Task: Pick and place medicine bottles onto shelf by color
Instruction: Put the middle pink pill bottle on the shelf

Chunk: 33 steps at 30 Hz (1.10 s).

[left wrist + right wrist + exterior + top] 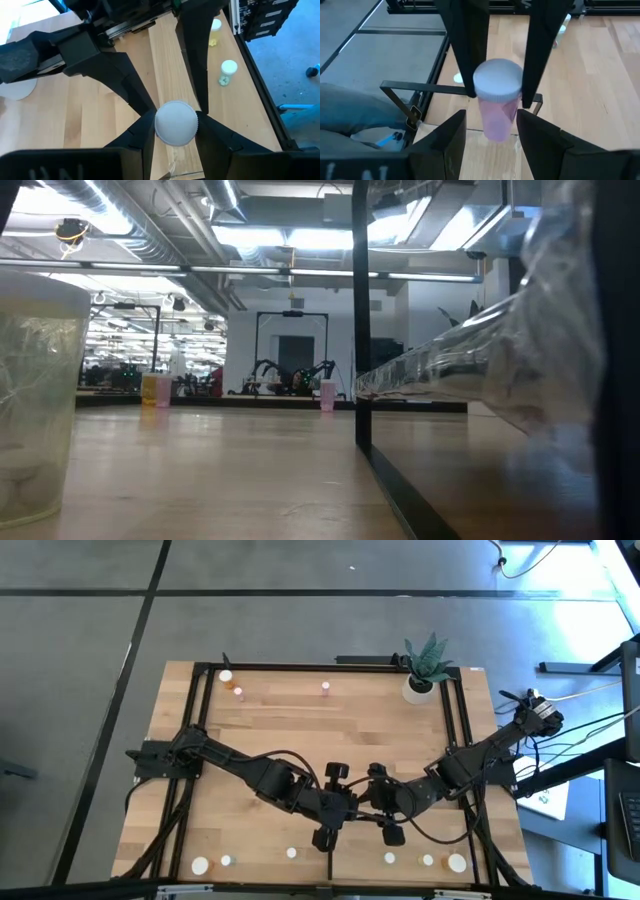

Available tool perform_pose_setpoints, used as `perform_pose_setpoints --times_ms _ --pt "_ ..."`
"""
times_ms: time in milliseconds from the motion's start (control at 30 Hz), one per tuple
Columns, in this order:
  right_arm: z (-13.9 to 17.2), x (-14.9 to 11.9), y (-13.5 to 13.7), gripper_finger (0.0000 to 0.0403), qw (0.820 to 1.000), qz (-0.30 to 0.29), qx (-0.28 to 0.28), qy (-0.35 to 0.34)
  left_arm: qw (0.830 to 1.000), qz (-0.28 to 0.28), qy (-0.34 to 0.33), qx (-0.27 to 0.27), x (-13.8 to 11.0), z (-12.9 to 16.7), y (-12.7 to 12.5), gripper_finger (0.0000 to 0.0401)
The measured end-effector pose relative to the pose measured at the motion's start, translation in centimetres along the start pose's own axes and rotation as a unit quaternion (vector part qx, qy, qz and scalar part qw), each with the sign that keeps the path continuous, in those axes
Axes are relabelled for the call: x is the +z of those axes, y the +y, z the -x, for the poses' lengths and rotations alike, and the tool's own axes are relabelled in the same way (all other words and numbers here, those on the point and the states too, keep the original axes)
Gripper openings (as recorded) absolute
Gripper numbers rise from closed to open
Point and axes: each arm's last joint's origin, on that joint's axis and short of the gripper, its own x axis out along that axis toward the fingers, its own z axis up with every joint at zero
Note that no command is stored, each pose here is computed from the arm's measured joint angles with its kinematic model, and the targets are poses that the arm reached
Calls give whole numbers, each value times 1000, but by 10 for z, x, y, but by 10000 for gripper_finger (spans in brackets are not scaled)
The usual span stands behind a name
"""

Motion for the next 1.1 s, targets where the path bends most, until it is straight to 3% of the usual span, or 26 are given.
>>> perform_pose_setpoints --times_ms 933,1100 --pt "-15 0 4 177 999 35 5 -12 1000 -9 -1 2 0 0 0 110" --pt "-15 0 4 157 999 35 3 -13 1000 -9 -1 2 0 0 0 110"
